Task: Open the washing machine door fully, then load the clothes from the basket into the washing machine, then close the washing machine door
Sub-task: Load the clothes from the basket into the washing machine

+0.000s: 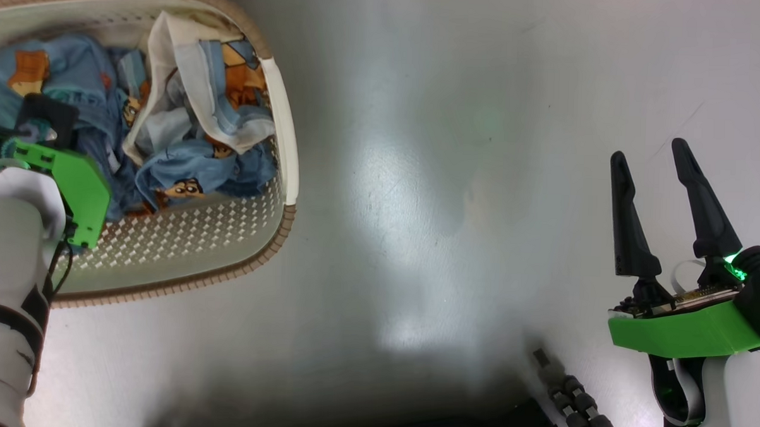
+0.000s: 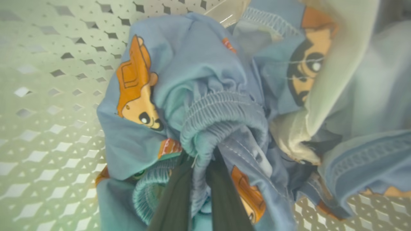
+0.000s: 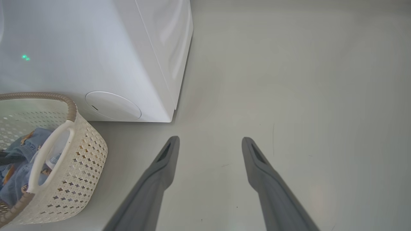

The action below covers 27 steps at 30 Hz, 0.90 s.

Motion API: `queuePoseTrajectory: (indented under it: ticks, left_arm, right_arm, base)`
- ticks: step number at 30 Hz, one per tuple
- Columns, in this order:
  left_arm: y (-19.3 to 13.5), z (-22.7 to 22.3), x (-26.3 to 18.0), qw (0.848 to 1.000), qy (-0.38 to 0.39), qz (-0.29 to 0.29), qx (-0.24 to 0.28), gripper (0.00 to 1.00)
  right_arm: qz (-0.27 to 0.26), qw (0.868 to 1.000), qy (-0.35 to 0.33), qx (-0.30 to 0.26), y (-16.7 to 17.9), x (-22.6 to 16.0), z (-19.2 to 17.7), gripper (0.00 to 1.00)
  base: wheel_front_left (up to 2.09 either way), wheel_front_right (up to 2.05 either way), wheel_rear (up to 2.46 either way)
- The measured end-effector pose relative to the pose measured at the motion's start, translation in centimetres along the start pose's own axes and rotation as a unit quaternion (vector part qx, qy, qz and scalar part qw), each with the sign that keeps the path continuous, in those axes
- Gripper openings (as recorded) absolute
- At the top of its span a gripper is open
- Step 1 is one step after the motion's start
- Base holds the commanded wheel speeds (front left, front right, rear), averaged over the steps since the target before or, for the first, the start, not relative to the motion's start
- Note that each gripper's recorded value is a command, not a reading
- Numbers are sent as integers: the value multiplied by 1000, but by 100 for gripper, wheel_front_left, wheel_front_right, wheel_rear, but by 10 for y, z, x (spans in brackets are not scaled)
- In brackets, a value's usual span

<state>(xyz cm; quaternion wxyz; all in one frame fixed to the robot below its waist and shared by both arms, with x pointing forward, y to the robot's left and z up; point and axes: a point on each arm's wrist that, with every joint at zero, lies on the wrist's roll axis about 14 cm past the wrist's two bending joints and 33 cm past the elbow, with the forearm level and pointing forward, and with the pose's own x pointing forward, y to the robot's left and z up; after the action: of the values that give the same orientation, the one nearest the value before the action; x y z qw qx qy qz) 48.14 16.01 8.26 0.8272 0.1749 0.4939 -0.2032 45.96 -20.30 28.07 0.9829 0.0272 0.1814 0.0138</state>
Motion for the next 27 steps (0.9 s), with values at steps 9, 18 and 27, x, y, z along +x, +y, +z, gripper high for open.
queuePoseTrajectory:
  ticks: [9,18,27]
  left_arm:
    - [7,70,-66,983,-158,31,-84,0]
    - [16,88,-125,963,-230,65,-127,0]
    - [35,123,-221,908,-359,116,-180,0]
  right_arm:
    - [3,997,-82,-4,0,-9,72,100]
    - [16,993,-120,-4,8,-24,109,100]
    - [36,987,-154,3,21,-53,141,100]
  base:
    - [0,0,0]
    - [0,0,0]
    - [0,0,0]
